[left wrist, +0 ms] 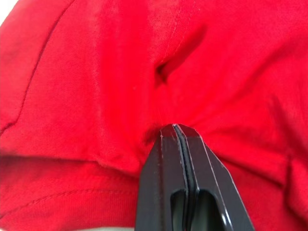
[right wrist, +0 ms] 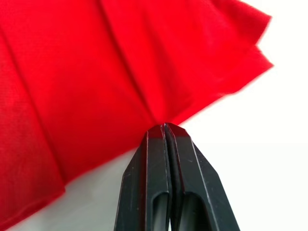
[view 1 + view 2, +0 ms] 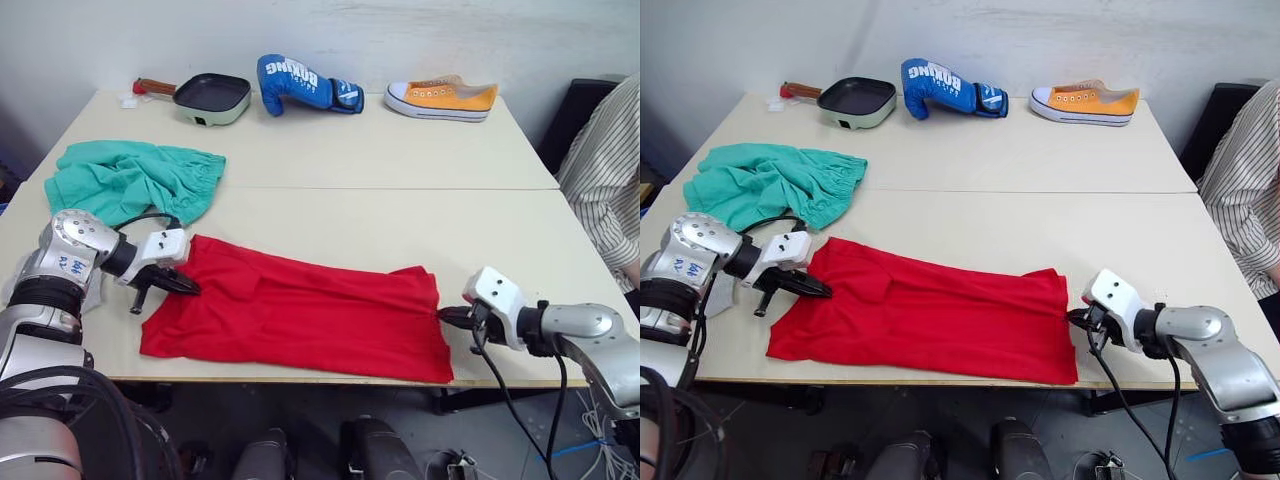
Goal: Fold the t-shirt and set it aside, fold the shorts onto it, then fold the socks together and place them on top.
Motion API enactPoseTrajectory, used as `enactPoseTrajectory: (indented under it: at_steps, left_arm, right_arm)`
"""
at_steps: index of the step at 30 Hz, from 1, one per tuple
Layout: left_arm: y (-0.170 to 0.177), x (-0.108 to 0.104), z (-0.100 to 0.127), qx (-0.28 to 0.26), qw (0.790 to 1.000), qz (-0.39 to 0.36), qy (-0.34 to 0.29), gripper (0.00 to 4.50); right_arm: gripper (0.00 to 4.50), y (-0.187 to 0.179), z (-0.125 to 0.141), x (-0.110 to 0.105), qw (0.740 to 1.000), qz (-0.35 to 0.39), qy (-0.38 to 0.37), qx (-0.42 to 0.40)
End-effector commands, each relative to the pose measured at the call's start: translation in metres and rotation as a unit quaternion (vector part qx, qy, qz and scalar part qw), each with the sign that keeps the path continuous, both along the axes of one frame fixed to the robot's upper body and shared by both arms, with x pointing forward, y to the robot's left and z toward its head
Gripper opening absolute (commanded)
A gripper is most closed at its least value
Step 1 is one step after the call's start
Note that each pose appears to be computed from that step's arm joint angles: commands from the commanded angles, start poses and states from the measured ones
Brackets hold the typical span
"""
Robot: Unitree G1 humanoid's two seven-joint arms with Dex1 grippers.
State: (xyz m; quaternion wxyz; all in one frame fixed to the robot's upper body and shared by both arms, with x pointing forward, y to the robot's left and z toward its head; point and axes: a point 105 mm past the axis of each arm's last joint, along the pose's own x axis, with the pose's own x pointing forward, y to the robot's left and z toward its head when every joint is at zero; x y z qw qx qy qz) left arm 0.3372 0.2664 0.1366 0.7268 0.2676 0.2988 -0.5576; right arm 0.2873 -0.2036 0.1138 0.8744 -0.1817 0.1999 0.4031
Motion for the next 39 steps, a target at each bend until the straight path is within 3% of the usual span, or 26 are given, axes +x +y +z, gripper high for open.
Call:
enactPoseTrajectory:
  at_steps: [1, 4, 7, 10, 13, 18, 26, 28, 32, 34, 39]
  left_arm:
    - [-0.032, -0.008, 0.039, -0.114, 0.992, -0.045, 0.033, 0.00]
    - [-0.054, -0.008, 0.059, -0.181, 0.981, -0.059, 0.044, 0.00]
    - [-0.068, 0.006, 0.066, -0.214, 0.975, -0.048, 0.036, 0.00]
    - [-0.073, 0.035, 0.043, -0.166, 0.986, 0.008, -0.029, 0.00]
    - [-0.074, 0.050, 0.016, -0.126, 0.989, 0.053, -0.049, 0.00]
    - [-0.064, 0.047, -0.002, -0.101, 0.993, 0.054, -0.037, 0.00]
    - [-0.025, 0.043, -0.001, -0.071, 0.991, 0.100, -0.053, 0.00]
    - [-0.024, 0.044, 0.007, -0.093, 0.988, 0.108, -0.060, 0.00]
    - [-0.042, 0.040, 0.040, -0.187, 0.979, 0.069, -0.045, 0.00]
    - [-0.055, 0.041, 0.052, -0.220, 0.973, 0.047, -0.053, 0.00]
    - [-0.077, 0.053, 0.028, -0.151, 0.984, 0.036, -0.083, 0.00]
  right_arm:
    - [0.05, 0.021, 0.044, 0.010, 0.996, 0.012, -0.050, 0.069]
    - [0.05, 0.040, 0.055, 0.016, 0.993, 0.026, -0.050, 0.100]
    - [0.05, 0.054, 0.047, 0.027, 0.995, 0.031, -0.053, 0.079]
    - [0.05, 0.060, 0.027, 0.041, 0.998, 0.016, -0.054, 0.039]
    - [0.05, 0.059, 0.005, 0.046, 0.999, 0.009, -0.050, -0.002]
    - [0.05, 0.035, -0.012, 0.040, 0.997, -0.002, -0.050, -0.062]
    - [0.05, -0.014, 0.001, 0.025, 0.996, -0.061, -0.044, -0.053]
    - [0.05, -0.011, 0.012, 0.024, 0.997, -0.059, -0.051, -0.019]
    - [0.05, 0.013, 0.047, 0.026, 0.995, -0.040, -0.067, 0.067]
    - [0.05, 0.024, 0.051, 0.029, 0.994, -0.032, -0.067, 0.077]
    - [0.05, 0.040, 0.026, 0.037, 0.998, -0.011, -0.047, 0.035]
